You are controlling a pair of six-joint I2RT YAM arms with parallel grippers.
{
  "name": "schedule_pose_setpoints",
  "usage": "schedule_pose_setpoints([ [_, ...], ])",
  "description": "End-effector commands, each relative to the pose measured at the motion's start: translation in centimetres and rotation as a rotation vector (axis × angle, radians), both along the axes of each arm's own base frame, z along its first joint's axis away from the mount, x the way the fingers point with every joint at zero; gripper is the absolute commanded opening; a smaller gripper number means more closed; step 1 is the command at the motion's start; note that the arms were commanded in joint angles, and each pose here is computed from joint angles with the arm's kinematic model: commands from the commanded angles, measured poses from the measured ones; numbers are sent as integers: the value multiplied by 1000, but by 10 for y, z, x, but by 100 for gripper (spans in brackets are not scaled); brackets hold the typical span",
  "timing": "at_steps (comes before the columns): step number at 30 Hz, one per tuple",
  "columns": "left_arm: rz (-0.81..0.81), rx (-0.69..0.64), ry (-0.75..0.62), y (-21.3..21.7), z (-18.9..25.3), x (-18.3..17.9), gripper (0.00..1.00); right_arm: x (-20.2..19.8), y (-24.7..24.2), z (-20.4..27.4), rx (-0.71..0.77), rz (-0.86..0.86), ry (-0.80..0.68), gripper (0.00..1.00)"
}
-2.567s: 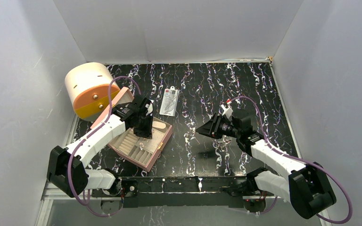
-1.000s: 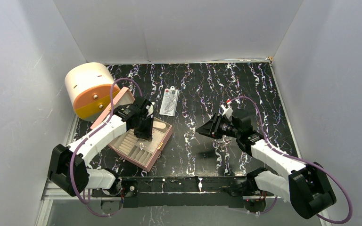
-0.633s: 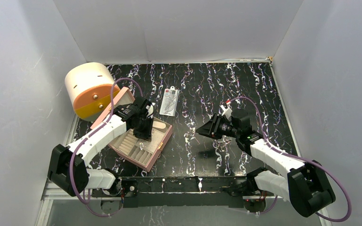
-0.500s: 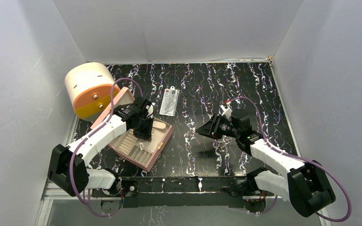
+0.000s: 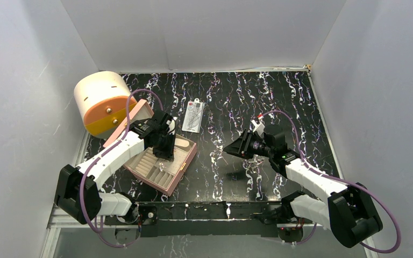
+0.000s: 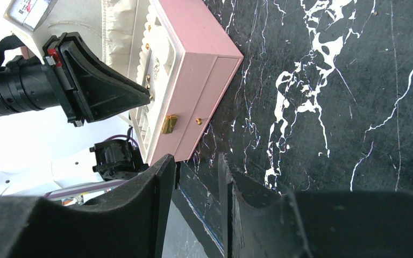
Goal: Organize the mixed jewelry
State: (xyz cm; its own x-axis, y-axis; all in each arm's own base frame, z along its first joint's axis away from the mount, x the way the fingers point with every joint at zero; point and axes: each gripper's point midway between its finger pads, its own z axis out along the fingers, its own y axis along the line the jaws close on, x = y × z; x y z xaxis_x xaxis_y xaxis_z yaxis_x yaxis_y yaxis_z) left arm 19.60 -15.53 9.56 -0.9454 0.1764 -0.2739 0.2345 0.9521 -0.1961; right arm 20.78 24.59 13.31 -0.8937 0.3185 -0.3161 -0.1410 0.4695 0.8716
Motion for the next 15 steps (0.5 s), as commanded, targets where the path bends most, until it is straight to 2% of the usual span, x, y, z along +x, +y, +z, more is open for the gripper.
schedule_pose_setpoints([
  [1,2,14,31,5,-5,-8,8,8,4,18,29,8,-64,45],
  [8,-21,75,13,17,2,-7,8,7,4,17,29,8,-64,45],
  [15,-20,48,15,12,2,-7,8,7,4,18,33,7,-65,45],
])
